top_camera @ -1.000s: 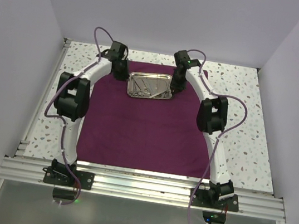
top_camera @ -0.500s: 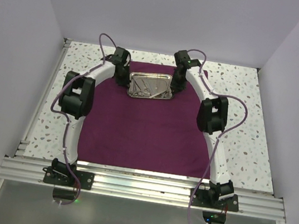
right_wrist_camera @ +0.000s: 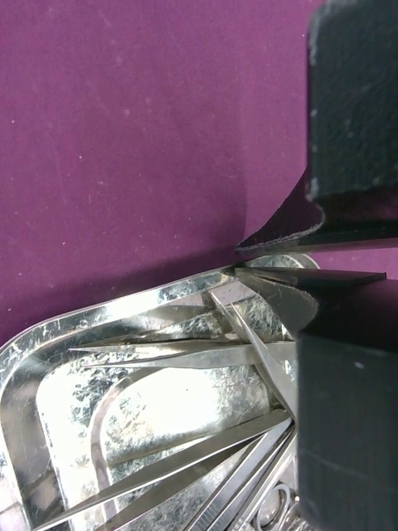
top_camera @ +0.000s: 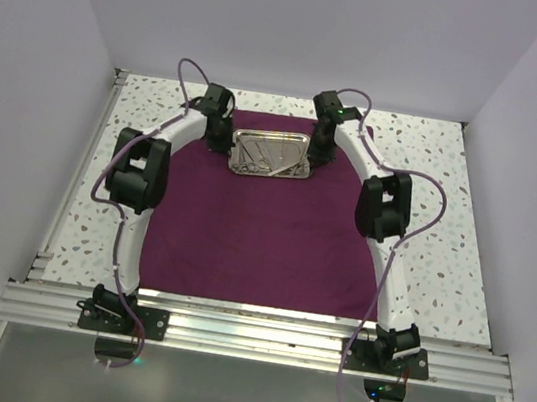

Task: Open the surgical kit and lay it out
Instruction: Move the container from the surgical kit.

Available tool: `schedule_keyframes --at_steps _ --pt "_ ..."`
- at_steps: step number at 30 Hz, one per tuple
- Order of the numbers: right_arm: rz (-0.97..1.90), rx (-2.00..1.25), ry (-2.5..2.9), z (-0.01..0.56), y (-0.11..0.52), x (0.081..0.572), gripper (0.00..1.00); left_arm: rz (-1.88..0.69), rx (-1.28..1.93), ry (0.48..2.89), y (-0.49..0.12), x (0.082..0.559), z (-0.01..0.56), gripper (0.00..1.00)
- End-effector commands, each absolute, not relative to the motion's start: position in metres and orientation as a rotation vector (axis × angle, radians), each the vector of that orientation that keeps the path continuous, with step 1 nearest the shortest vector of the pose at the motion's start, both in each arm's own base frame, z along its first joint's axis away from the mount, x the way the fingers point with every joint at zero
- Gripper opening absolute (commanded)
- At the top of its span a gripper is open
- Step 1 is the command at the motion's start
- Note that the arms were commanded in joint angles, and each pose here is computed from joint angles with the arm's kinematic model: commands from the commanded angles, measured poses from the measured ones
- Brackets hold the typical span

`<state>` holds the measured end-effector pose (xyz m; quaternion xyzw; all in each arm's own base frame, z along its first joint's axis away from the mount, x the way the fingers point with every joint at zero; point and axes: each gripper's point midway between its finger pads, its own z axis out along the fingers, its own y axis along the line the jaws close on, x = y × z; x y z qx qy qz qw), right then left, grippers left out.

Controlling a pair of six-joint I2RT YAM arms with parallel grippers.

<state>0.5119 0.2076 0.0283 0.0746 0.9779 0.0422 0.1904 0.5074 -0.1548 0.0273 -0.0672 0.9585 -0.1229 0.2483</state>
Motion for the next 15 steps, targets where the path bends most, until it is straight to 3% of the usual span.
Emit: schedule_keyframes --at_steps 1,15 --pt "0.064 0.177 2.8 0.022 0.206 0.492 0.0 -0.364 -0.095 2.588 -0.171 0.504 0.044 0.0" --pt "0.078 0.14 2.802 0.057 0.213 0.426 0.0 -0.347 -0.051 2.607 -0.177 0.434 0.06 0.0"
